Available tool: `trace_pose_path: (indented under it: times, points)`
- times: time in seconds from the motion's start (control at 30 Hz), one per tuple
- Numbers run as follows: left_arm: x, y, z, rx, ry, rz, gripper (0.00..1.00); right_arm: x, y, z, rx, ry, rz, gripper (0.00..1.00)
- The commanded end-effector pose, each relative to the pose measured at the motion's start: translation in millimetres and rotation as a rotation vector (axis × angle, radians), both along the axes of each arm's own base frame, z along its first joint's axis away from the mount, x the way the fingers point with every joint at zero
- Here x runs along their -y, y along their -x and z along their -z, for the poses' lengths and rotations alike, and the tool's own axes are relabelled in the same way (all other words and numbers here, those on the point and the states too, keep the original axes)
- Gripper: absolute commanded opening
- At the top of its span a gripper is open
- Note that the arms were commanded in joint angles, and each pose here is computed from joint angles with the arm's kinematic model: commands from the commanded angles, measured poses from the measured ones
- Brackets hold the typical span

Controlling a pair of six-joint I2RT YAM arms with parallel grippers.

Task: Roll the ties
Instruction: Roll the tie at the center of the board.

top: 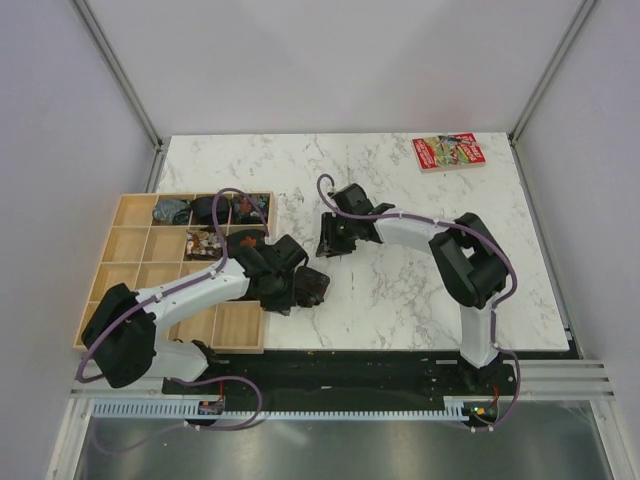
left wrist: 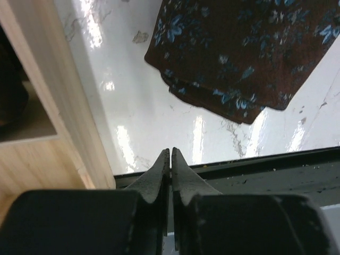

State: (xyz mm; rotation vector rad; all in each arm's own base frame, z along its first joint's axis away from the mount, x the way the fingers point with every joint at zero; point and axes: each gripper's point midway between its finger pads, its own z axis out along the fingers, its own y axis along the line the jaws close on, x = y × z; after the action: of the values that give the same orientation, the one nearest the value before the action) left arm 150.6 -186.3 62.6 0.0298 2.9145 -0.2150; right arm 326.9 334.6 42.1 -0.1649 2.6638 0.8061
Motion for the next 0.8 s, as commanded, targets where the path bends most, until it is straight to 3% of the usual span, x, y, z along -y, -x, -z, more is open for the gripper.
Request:
trace_pose_path:
  times: [0.0,0.07,0.43,0.77]
  points:
    - [21,-18,15,0.048,0.07,-0.034,0.07,-25,2,5,-0.013,-0.013,-0.052,0.41]
    - [20,-18,27,0.037,0.056,-0.041,0.02,-29,4,10,-0.022,-0.011,-0.059,0.41]
    - [21,-34,62,0.075,0.025,-0.105,0.02,-33,44,34,-0.097,-0.012,-0.071,0.4]
    - [21,-57,64,0.193,0.066,-0.278,0.02,-42,79,32,-0.21,-0.151,0.024,0.44]
